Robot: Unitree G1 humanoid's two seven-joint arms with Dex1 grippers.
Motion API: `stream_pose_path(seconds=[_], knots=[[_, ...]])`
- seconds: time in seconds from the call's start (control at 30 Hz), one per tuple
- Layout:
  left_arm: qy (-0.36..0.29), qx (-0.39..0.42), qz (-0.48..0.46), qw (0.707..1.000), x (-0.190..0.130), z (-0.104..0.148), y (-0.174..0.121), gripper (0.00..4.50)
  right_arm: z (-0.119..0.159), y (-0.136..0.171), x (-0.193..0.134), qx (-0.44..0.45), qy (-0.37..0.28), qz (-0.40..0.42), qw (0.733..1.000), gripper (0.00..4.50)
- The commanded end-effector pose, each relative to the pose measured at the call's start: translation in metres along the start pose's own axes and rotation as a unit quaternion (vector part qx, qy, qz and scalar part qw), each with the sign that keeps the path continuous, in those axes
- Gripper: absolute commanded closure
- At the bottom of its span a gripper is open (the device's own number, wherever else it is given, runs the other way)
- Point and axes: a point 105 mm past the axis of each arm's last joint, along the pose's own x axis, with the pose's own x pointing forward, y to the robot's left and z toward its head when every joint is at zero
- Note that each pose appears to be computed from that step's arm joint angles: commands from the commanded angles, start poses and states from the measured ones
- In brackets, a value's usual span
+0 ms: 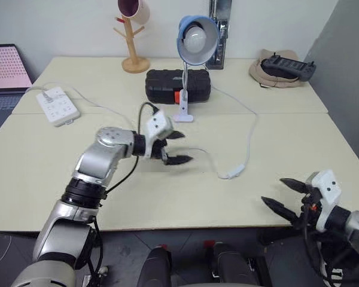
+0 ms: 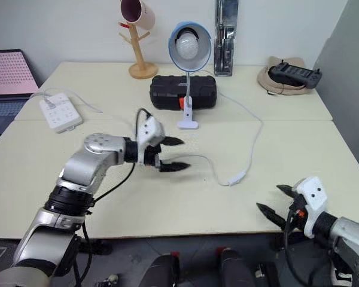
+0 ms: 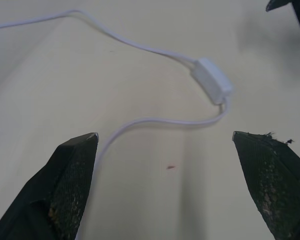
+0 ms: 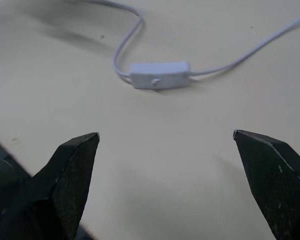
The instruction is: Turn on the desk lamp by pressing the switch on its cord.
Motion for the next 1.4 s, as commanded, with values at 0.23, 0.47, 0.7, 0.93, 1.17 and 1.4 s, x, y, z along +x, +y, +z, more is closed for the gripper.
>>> stream_pose_path(seconds=[0.23, 0.47, 0.7, 0.93, 1.17, 1.4], knots=[[-0.003, 0.048, -0.047, 0.998, 0.064, 0.0, -0.024, 0.01, 0.0, 0.001, 0.006, -0.018, -0.008, -0.063, 0.998, 0.0], [-0.027, 0.041, -0.047, 0.998, 0.08, 0.011, -0.029, 0.01, -0.003, -0.005, -0.001, -0.018, -0.011, -0.097, 0.995, 0.0], [0.012, 0.041, -0.021, 0.999, -0.008, 0.002, -0.009, 0.01, 0.031, -0.008, 0.039, -0.152, -0.014, 0.025, 0.988, 0.0], [-0.013, 0.016, -0.005, 1.0, -0.037, -0.007, -0.042, 0.01, 0.051, -0.035, 0.092, -0.296, 0.036, 0.187, 0.936, 0.0], [-0.011, 0.002, 0.002, 1.0, -0.051, -0.015, -0.073, 0.01, 0.043, -0.068, 0.097, -0.365, 0.123, 0.284, 0.878, 0.0], [-0.026, 0.0, 0.02, 0.999, -0.052, -0.011, -0.075, 0.01, 0.051, -0.069, 0.113, -0.399, 0.129, 0.333, 0.844, 0.0]])
